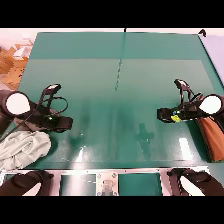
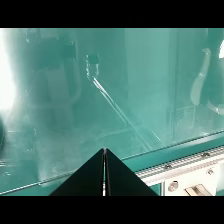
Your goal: Fold the shirts.
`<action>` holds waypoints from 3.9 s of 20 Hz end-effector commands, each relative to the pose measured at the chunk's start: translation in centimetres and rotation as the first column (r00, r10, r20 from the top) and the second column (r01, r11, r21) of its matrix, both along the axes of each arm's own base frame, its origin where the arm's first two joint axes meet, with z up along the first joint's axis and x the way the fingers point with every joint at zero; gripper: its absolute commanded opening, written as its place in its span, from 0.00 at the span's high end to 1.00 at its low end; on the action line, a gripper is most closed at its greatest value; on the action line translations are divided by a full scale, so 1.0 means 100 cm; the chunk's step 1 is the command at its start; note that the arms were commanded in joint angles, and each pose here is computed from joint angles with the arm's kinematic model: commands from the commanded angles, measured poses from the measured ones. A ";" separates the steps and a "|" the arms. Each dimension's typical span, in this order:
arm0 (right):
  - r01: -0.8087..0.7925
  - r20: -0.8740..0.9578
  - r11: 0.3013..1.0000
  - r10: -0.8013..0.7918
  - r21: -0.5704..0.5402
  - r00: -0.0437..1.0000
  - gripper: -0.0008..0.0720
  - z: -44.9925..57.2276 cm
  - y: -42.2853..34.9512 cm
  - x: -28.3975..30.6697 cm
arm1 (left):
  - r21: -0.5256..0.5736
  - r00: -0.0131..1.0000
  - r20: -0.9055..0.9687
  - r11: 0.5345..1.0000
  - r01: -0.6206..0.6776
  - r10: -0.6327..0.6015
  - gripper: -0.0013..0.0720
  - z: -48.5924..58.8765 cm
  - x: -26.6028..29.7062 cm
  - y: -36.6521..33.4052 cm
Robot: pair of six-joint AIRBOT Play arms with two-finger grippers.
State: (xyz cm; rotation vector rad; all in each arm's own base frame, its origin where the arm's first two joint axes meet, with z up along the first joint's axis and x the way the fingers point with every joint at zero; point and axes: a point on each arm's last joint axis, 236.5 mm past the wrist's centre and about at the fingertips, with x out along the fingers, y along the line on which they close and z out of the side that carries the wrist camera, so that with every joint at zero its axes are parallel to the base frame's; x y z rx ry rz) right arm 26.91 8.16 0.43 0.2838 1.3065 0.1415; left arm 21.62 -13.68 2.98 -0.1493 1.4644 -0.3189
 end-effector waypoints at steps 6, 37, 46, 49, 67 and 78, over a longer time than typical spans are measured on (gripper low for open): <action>0.000 0.000 1.000 0.000 0.000 1.000 0.97 0.000 0.000 0.000 | 0.000 1.000 0.000 1.000 0.000 0.000 0.95 0.000 0.000 0.000; 0.016 0.059 1.000 -0.016 0.007 0.998 0.97 0.004 0.001 0.014 | 0.517 0.957 0.069 0.810 -0.275 0.280 0.95 -0.103 0.094 0.254; 0.028 0.163 1.000 -0.029 0.012 0.986 0.97 0.045 -0.003 0.039 | 0.025 0.873 0.488 0.998 -0.049 0.030 0.96 0.129 0.178 0.037; 0.059 0.201 0.998 -0.061 0.016 0.978 0.97 0.065 -0.013 0.049 | -0.048 0.840 0.535 0.989 0.140 -0.093 0.96 0.141 0.161 -0.064; 0.129 0.050 0.971 -0.141 0.199 0.989 0.40 0.015 0.014 0.062 | -0.046 0.980 0.192 0.998 -0.044 0.052 0.00 -0.001 0.206 -0.015; 0.056 -0.093 0.863 -0.011 0.501 0.996 0.40 -0.058 0.134 0.080 | -0.441 0.993 -0.082 0.890 -0.114 0.086 0.01 -0.126 0.194 -0.096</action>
